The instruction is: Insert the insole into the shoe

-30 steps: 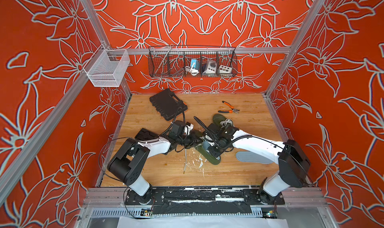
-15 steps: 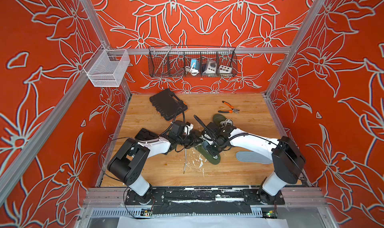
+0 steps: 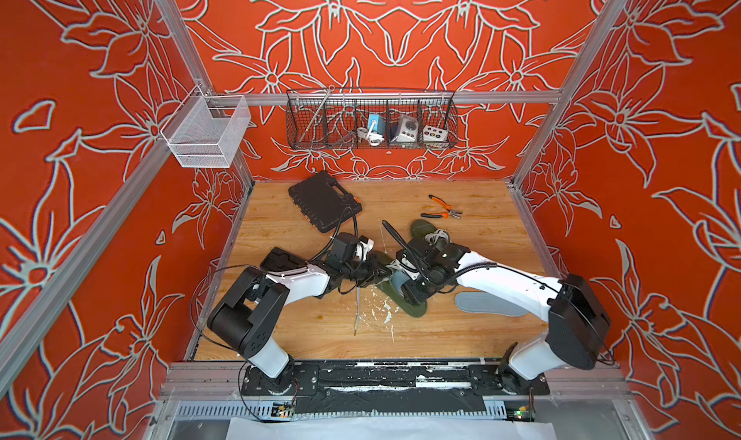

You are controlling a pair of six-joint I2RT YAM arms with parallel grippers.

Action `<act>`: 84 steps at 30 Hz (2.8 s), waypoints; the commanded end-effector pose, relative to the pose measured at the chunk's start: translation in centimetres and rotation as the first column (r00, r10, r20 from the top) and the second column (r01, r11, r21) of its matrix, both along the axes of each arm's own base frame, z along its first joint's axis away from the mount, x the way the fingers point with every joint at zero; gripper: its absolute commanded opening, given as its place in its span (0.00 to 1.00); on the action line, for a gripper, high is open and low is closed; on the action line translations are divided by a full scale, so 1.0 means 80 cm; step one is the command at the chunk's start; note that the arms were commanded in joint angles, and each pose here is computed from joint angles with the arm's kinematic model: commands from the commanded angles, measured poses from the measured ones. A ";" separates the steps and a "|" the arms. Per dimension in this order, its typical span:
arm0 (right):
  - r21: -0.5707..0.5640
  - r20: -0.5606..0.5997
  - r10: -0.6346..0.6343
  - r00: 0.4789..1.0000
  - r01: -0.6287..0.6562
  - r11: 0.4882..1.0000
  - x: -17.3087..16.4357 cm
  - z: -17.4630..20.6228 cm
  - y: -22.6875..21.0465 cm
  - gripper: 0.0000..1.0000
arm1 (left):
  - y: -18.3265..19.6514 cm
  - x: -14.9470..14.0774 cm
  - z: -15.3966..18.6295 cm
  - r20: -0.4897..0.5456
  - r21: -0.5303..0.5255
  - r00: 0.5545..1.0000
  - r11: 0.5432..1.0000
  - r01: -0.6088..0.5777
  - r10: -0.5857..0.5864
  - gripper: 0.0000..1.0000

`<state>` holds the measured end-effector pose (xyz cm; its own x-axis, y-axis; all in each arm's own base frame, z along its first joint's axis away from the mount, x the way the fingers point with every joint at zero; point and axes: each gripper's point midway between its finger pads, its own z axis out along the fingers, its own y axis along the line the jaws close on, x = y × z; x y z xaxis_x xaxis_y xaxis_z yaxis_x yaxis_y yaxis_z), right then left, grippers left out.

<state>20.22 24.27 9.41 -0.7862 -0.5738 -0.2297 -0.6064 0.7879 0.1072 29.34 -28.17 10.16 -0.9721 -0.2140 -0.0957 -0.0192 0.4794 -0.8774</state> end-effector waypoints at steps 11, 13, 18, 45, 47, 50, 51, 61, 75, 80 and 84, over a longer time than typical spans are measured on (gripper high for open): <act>-0.030 0.026 -0.027 0.999 0.028 0.999 -0.018 0.028 -0.033 0.61 | -0.004 0.003 0.006 0.017 -0.006 1.000 1.000 0.005 -0.005 0.00; -0.013 0.037 -0.030 0.999 0.030 0.999 -0.017 0.033 -0.031 0.52 | -0.005 0.003 0.006 0.016 -0.008 1.000 1.000 0.005 -0.005 0.00; 0.018 0.043 -0.015 0.999 0.014 1.000 -0.012 0.036 -0.019 0.28 | -0.005 0.004 0.007 0.019 -0.010 1.000 1.000 0.005 -0.005 0.00; 0.027 -0.039 0.004 0.999 -0.003 1.000 -0.010 -0.024 0.003 0.08 | -0.006 0.001 0.004 0.009 -0.019 1.000 1.000 0.012 -0.012 0.00; 0.033 -0.059 0.019 0.998 -0.017 0.999 -0.019 -0.041 0.001 0.07 | -0.007 0.001 0.005 0.006 -0.027 1.000 1.000 0.013 -0.013 0.00; -0.005 -0.078 0.038 0.996 -0.039 0.999 -0.024 -0.080 -0.007 0.06 | -0.006 0.001 0.006 0.004 -0.038 1.000 0.999 0.012 -0.011 0.00; -0.035 -0.080 0.049 0.996 -0.052 0.998 -0.022 -0.091 -0.011 0.05 | -0.004 0.002 0.005 0.003 -0.038 1.000 0.999 0.007 -0.007 0.00; -0.029 -0.004 0.022 1.000 -0.022 0.999 -0.004 -0.048 -0.005 0.04 | 0.007 0.004 0.009 0.012 -0.031 1.000 0.999 -0.012 0.013 0.00; -0.072 0.044 0.017 0.999 -0.014 0.997 0.024 -0.079 0.002 0.06 | 0.009 0.004 0.005 0.016 -0.015 1.000 1.000 -0.011 0.011 0.00; -0.072 0.086 0.014 0.996 -0.008 0.997 0.022 -0.042 -0.001 0.07 | 0.011 0.005 -0.002 0.018 0.014 1.000 1.000 -0.013 0.012 0.00; -0.030 0.138 -0.034 0.990 0.038 0.999 0.026 -0.031 -0.003 0.08 | 0.009 0.006 -0.004 0.016 0.021 1.000 1.000 -0.008 0.007 0.00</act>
